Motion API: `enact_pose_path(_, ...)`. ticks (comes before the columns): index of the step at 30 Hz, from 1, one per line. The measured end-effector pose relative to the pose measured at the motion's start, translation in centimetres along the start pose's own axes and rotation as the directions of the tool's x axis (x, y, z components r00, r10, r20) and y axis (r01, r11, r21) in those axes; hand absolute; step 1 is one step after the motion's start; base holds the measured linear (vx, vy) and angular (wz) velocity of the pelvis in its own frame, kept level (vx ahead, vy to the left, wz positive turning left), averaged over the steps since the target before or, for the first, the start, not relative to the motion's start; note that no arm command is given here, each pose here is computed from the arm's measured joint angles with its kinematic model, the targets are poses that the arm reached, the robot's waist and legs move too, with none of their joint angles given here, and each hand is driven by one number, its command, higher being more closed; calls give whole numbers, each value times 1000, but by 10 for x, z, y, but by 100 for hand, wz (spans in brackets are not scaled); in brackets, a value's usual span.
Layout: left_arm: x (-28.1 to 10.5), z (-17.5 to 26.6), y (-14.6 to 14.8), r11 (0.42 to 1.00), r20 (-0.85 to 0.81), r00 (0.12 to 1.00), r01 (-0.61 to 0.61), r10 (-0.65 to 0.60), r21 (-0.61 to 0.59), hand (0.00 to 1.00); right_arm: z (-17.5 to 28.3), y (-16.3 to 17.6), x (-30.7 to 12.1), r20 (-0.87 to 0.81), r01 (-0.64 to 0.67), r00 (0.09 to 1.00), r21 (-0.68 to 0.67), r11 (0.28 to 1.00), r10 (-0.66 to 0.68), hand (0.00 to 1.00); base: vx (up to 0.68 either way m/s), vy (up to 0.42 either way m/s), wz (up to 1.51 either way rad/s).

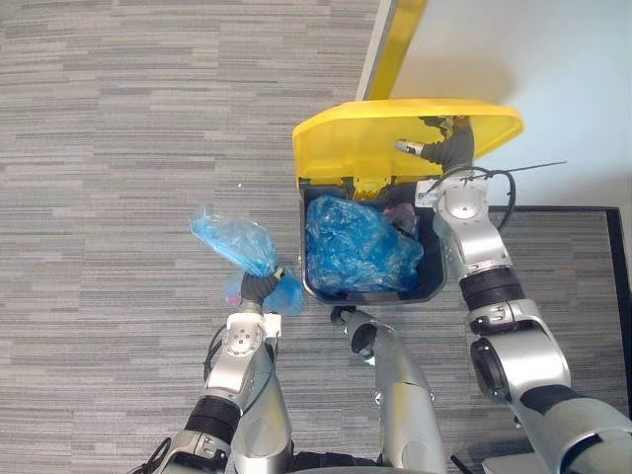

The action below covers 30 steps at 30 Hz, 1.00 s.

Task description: Gather rubbish on tea table into small bin, then transfer packed bag to large trash can.

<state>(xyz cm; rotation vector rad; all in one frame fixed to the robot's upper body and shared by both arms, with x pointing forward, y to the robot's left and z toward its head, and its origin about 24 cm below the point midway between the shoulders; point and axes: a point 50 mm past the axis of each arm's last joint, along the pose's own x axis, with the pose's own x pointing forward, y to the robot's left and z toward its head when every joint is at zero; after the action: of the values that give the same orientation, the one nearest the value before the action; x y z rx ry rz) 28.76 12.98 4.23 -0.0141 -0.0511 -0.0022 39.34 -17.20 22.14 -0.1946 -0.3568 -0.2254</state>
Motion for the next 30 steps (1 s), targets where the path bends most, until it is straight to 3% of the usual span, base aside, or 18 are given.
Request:
enact_pose_path(9, -3, 55, -38, 978, 244, 953, 199, -178, -64, 100, -3, -1, 2, -18, -8, 1000, -9, 1000, 8, 0, -52, -71, 3)
enact_pose_path(18, -3, 119, -83, 922, 487, 818, 383, -306, -64, 100, 1, 1, 8, -30, -27, 999, 18, 999, 28, 0, -85, -67, -6)
enact_pose_path(30, 12, 125, -115, 906, 466, 785, 409, -409, 107, 100, 12, -2, 13, -9, 10, 1000, 48, 999, -9, 0, -18, -54, 0)
